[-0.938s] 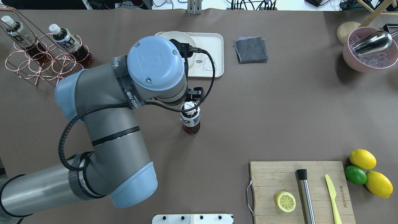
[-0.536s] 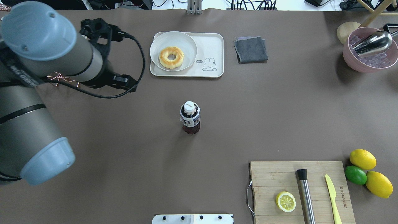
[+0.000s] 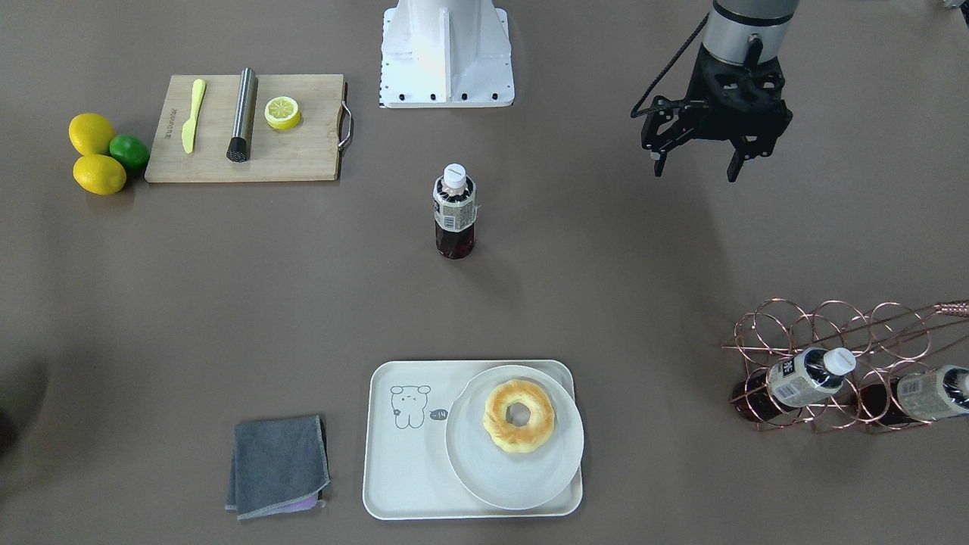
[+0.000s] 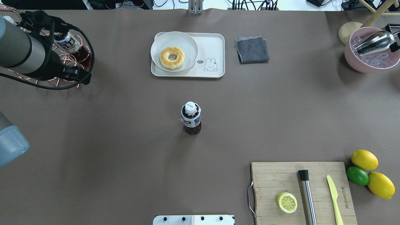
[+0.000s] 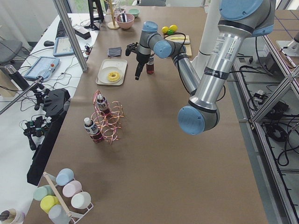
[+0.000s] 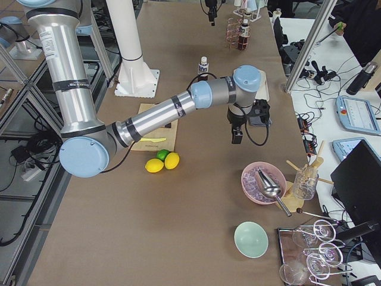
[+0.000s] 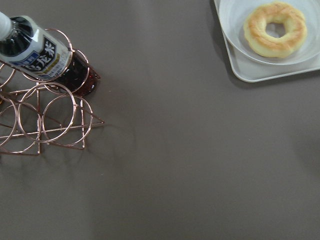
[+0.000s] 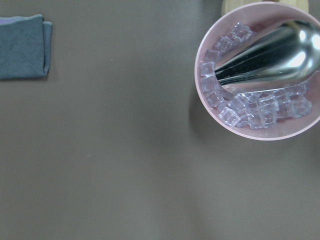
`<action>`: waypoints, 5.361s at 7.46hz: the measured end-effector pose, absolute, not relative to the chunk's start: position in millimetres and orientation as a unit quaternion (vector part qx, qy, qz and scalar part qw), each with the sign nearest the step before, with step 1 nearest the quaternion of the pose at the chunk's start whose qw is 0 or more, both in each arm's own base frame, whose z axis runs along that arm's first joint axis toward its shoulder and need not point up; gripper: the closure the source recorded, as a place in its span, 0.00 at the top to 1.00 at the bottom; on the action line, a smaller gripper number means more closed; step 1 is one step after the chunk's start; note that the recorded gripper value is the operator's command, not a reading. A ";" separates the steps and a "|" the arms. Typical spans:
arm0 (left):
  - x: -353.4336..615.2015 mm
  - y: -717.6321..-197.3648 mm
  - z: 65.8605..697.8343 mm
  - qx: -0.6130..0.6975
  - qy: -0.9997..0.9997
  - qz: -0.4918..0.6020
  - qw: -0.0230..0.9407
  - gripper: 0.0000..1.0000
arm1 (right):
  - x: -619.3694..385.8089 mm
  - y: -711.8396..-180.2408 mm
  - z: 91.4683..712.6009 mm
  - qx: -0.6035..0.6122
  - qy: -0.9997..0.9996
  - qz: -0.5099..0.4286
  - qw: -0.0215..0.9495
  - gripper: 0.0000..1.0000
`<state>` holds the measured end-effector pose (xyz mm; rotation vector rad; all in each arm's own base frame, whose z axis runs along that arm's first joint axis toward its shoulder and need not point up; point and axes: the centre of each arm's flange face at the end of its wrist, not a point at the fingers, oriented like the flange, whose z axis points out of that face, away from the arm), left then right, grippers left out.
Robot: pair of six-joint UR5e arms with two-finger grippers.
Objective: Place tea on tray
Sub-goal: 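Open the left gripper and withdraw it toward the rack, then move the right gripper over the standing bottle and grasp its cap, then lift the bottle with the right gripper and lower it onto the tray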
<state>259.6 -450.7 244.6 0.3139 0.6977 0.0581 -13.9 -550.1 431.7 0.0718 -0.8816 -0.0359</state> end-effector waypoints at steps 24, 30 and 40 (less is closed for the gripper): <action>-68.9 -472.4 546.3 0.086 0.331 0.086 0.936 0.97 | -491.9 -420.0 44.1 0.020 -0.400 0.044 0.915 0.89; -68.2 -479.2 547.1 0.086 0.331 0.086 0.936 0.97 | -519.5 -426.2 57.6 0.034 -0.370 0.035 0.928 0.32; -67.5 -484.0 543.1 0.089 0.330 0.088 0.936 0.97 | -451.2 -494.7 31.8 0.031 -0.378 0.051 0.924 0.00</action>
